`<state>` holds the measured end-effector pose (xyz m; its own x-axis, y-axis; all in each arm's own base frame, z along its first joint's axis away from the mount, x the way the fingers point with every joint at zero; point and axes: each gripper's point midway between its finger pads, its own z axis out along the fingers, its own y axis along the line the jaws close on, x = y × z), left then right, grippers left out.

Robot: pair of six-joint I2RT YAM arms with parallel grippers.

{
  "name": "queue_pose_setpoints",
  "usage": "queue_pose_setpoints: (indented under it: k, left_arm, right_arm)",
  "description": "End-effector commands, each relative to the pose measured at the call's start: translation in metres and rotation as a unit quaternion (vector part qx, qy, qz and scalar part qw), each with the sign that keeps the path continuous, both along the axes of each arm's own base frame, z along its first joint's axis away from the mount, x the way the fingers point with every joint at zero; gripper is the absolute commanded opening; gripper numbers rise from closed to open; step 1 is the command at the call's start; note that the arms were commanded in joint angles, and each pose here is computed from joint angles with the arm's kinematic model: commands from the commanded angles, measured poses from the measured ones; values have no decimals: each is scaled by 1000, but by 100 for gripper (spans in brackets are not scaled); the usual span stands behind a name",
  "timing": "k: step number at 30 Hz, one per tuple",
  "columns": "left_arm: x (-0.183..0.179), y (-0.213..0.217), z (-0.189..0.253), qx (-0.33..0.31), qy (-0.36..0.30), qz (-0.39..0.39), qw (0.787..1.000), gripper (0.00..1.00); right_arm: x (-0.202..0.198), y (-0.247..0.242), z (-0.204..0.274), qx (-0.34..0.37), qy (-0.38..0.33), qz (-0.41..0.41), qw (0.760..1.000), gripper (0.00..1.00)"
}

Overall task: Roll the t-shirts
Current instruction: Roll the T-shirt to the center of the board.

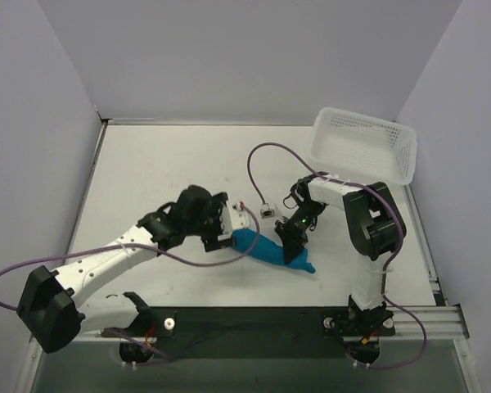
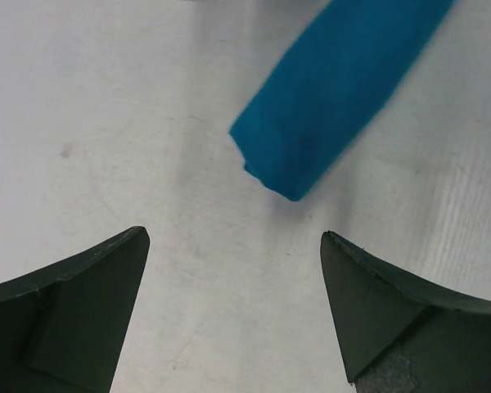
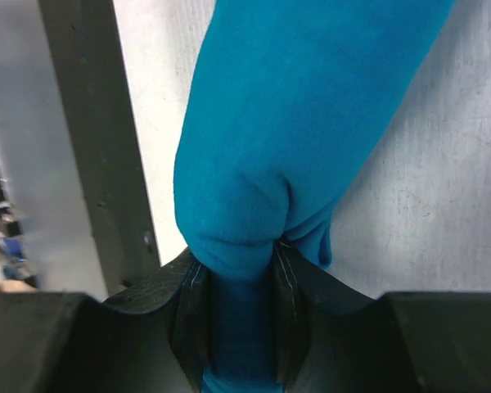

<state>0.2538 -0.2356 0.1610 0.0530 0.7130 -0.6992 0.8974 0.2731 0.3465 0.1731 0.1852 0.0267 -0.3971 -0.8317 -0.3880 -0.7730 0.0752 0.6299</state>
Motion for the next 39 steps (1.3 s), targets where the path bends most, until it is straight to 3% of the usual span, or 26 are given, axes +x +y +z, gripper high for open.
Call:
queue_pose_setpoints:
  k: [1, 6, 9, 13, 25, 39]
  left_arm:
    - [-18, -24, -10, 15, -81, -64, 995, 97]
    - [-33, -61, -29, 9, -226, -135, 965, 95]
    - [-36, -81, -32, 2, -277, -161, 947, 90]
    - [-40, -95, -49, 5, -263, -177, 948, 82]
    - [-37, -125, -86, 6, -224, -180, 958, 82]
    - [-2, -147, -112, 43, -262, -147, 953, 83]
  right_arm:
    - [-10, -8, 9, -31, 87, -35, 995, 0]
    - [-1, -6, 14, -29, 141, -70, 987, 0]
    - [4, -8, 17, -30, 172, -96, 980, 0]
    - [21, -7, 16, -25, 217, -151, 964, 0]
    - [29, -6, 12, -38, 248, -182, 951, 0]
    - [33, -5, 11, -40, 259, -191, 946, 0]
